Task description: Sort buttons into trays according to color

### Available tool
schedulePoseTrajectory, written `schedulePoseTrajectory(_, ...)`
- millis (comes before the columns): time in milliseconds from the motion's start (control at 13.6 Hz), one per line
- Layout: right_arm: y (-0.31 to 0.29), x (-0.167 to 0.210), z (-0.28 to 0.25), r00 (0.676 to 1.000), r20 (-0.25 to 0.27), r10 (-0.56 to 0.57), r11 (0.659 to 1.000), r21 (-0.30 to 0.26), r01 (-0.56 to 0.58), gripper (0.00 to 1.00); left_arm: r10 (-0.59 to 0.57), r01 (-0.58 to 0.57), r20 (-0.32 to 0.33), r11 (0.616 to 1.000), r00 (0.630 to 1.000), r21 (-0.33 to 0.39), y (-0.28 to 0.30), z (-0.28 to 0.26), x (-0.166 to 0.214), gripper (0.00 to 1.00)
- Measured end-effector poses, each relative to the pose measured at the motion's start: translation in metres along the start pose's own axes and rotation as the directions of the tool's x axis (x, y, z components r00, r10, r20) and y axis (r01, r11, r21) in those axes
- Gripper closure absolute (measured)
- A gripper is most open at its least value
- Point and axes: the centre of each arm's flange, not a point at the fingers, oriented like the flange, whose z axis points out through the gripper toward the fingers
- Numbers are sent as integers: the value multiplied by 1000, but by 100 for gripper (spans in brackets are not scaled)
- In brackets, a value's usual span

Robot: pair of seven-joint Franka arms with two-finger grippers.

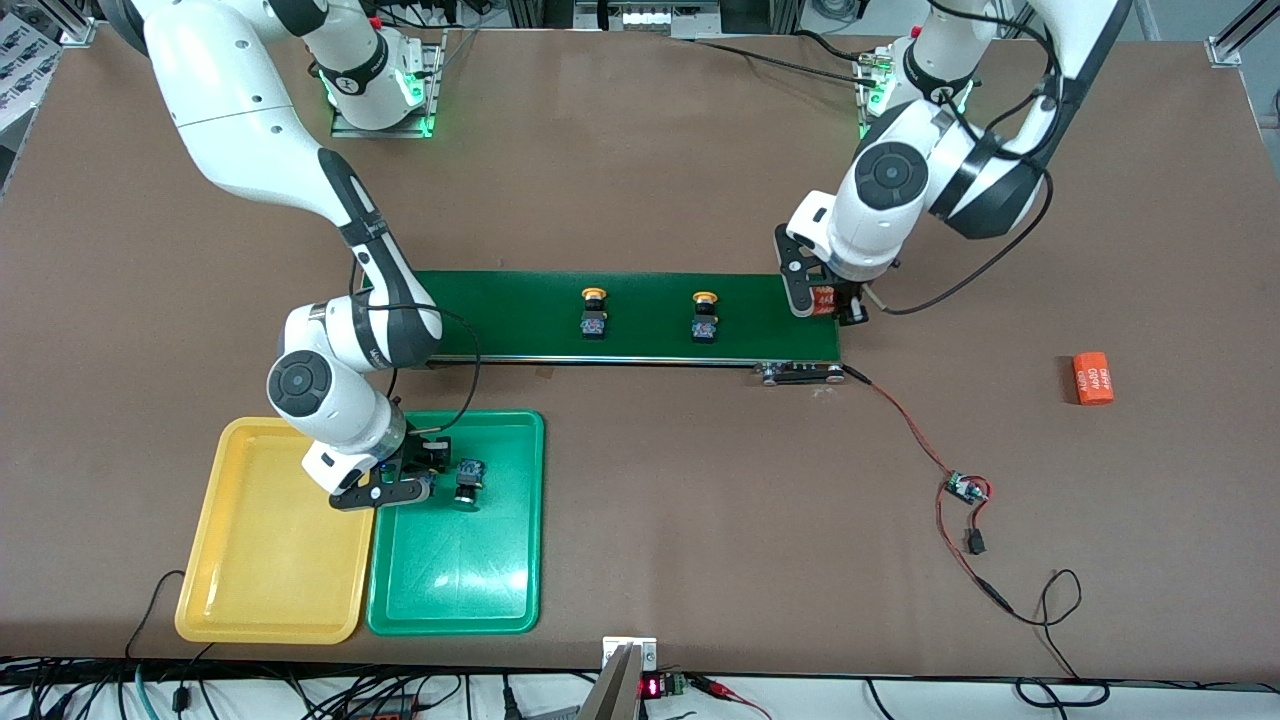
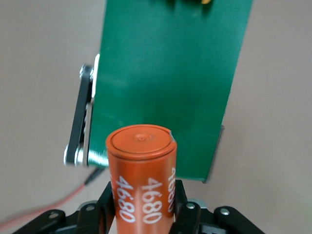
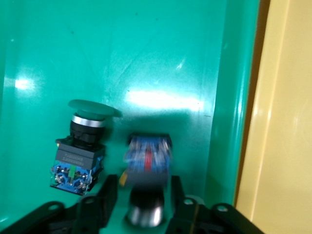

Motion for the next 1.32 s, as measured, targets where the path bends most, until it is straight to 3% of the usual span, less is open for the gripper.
schedulePoseTrajectory(294,-11,2,-3,1000,-18,-13,1000,6,13,1,169,-169,12,986,986,-6,26,15,50,50)
schedulePoseTrajectory(588,-20,3,-34,999,-36,-9,1000,6,9,0,196,-195,42,980,980,-33,27,40,51,50)
schedulePoseTrajectory(1029,-26,-41,-127,992,96,82,997,-15,-81,0,198,-196,61,980,978,-39,22,60,51,50)
schedulePoseTrajectory(1176,-33,-71,-144,986,130,105,994,26,-109,0,168,-167,51,986,984,-15,15,54,50,37)
schedulePoseTrajectory(1324,-43,-97,-155,979,155,135,989,40,-143,0,107,-109,54,993,993,49,-10,30,31,15)
